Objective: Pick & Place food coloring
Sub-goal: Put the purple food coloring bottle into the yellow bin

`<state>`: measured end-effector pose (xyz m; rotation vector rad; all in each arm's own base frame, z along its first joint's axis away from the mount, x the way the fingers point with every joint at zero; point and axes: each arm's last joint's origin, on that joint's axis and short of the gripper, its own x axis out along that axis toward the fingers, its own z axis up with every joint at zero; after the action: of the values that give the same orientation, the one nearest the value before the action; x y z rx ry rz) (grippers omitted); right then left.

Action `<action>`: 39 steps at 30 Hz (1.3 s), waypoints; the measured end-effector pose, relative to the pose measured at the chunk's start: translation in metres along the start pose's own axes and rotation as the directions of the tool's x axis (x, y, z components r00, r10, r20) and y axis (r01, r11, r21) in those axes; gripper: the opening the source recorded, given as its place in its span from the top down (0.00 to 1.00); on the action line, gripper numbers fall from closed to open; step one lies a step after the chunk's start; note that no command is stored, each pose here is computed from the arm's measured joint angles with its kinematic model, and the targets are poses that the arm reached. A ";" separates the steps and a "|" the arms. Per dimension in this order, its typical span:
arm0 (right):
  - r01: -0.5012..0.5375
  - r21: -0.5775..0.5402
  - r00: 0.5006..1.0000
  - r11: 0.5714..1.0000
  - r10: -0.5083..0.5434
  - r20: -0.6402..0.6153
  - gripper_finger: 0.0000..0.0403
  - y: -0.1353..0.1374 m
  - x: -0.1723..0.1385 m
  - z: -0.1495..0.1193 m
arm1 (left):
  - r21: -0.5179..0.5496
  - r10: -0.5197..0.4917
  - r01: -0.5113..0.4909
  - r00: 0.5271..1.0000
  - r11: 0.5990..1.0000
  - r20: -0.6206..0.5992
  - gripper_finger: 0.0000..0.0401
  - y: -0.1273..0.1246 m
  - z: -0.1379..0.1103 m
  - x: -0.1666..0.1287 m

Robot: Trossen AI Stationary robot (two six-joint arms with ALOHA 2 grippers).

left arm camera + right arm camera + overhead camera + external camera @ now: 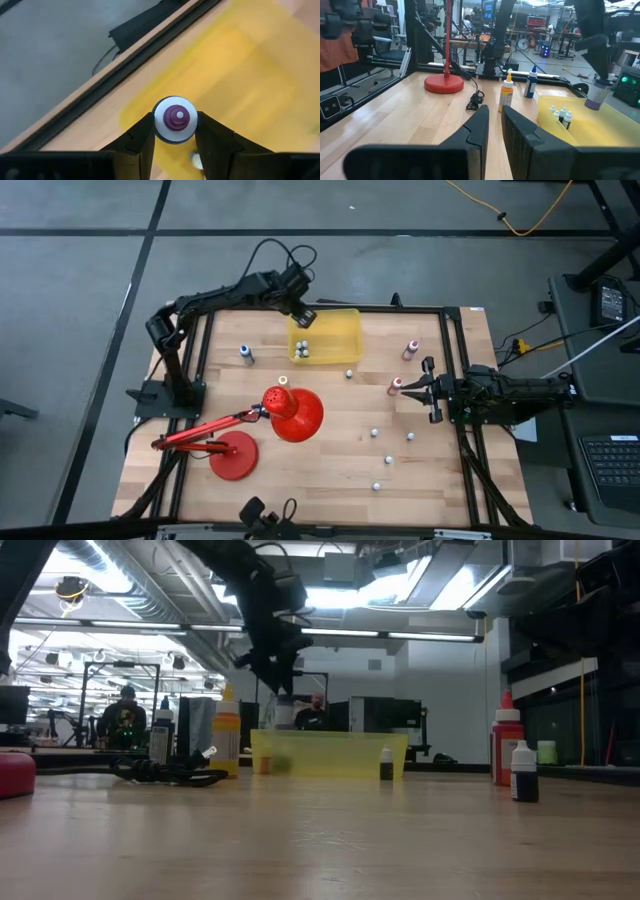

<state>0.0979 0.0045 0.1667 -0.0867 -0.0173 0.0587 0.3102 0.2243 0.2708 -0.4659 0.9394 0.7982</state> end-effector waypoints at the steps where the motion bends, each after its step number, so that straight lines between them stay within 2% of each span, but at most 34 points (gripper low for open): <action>1: 0.000 0.000 1.000 1.000 0.000 0.000 0.86 0.000 0.000 0.000 | 0.007 0.009 -0.009 1.000 1.000 0.000 0.70 0.002 -0.001 0.002; 9: 0.000 0.000 1.000 1.000 0.000 0.000 0.86 0.000 0.000 0.000 | -0.015 0.035 -0.035 0.999 0.999 0.016 0.70 0.019 -0.008 0.020; 23: 0.000 0.000 1.000 1.000 0.000 0.000 0.86 0.000 0.000 0.000 | -0.019 0.012 -0.012 1.000 1.000 -0.003 0.70 0.022 -0.028 0.043; 29: 0.000 0.000 1.000 1.000 0.000 0.001 0.86 0.000 0.000 0.000 | -0.006 0.010 -0.010 1.000 1.000 0.014 0.70 0.022 -0.027 0.046; 39: 0.000 0.000 1.000 1.000 0.000 0.000 0.86 0.000 0.000 0.000 | -0.001 0.026 -0.026 0.999 1.000 -0.025 0.62 0.023 -0.030 0.054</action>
<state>0.0979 0.0045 0.1667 -0.0866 -0.0175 0.0587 0.2947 0.2404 0.2082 -0.4665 0.9694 0.8189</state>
